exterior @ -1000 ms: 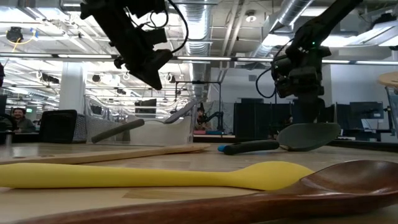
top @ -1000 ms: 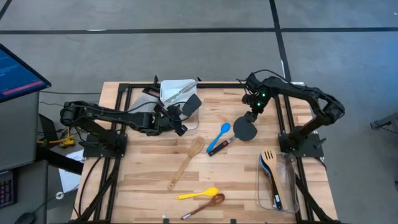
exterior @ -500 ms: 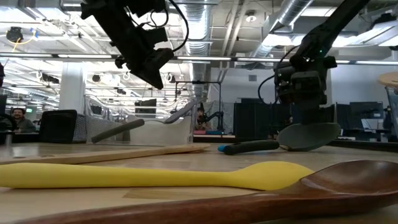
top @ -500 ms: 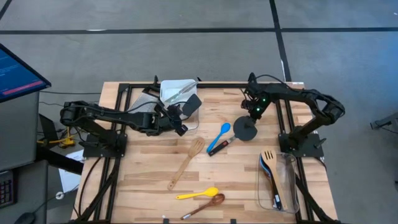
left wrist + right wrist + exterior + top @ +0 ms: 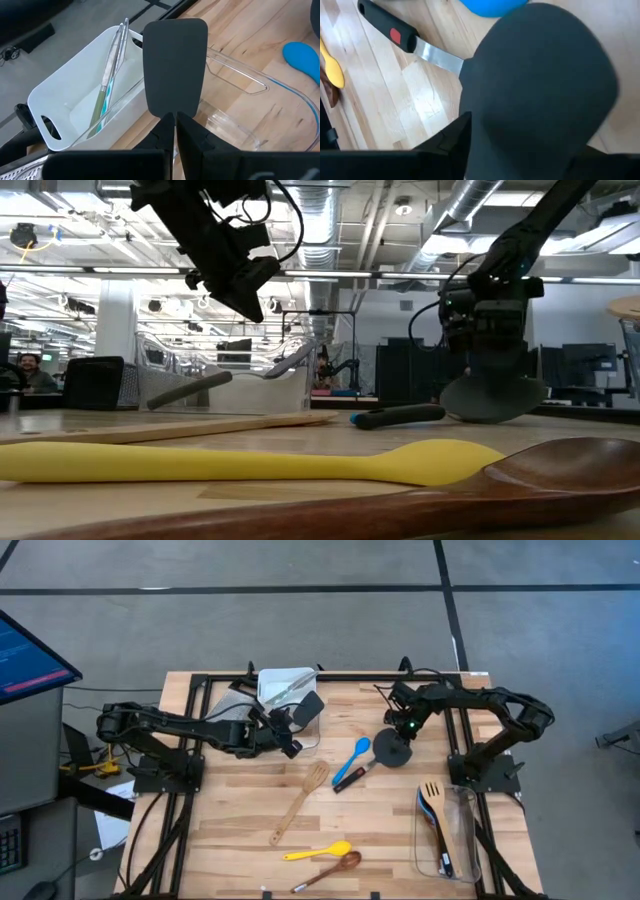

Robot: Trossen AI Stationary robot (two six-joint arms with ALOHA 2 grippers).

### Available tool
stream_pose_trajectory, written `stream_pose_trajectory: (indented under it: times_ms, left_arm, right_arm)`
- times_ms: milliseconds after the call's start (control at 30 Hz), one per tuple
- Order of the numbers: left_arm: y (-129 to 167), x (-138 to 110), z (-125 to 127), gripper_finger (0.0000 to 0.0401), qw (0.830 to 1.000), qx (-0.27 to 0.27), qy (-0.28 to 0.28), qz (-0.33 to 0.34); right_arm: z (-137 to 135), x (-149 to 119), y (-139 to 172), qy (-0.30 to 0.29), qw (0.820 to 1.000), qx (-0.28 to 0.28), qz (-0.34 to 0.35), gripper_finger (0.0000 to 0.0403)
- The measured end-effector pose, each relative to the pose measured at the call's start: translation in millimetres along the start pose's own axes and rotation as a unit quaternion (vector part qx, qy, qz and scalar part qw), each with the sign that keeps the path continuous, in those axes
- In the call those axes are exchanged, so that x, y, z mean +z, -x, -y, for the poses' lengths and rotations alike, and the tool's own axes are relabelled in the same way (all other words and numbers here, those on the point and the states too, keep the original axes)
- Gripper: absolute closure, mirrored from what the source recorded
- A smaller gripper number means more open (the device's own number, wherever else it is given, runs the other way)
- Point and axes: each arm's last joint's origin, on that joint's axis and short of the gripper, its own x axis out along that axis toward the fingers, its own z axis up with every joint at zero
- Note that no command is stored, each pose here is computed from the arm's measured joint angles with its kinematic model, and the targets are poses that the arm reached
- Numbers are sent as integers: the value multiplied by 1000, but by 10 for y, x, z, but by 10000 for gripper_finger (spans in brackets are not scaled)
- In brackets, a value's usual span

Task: Pick & Place Kitchen Items
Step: Put the solid turner spatula into the top transparent bin

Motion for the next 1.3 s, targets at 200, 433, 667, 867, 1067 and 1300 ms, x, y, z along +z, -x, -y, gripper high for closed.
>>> stream_pose_trajectory:
  times_ms: [200, 433, 667, 867, 1067, 1300]
  left_arm:
    - [0, 1, 0, 393, 1000, 0, 1, 0]
    - [-1, 2, 0, 393, 1000, 0, 1, 1]
    - [0, 2, 1, 393, 1000, 0, 1, 1]
    - [0, 3, 1, 393, 1000, 0, 1, 1]
    - [1, 12, -21, 393, 998, 39, -50, 16]
    - [2, 18, -37, 393, 996, 66, -55, 26]
  right_arm:
    - [-5, 15, 3, 5, 1000, 8, 8, 359]
    - [-56, -20, 43, 17, 999, 17, -21, 397]
    - [-248, 70, 319, 59, 998, -6, -6, 400]
    - [-495, 155, 796, 102, 992, -55, 50, 402]
    - [-773, 173, 1249, 144, 977, -105, 115, 402]
    - [-1061, 185, 1531, 190, 954, -165, 166, 402]
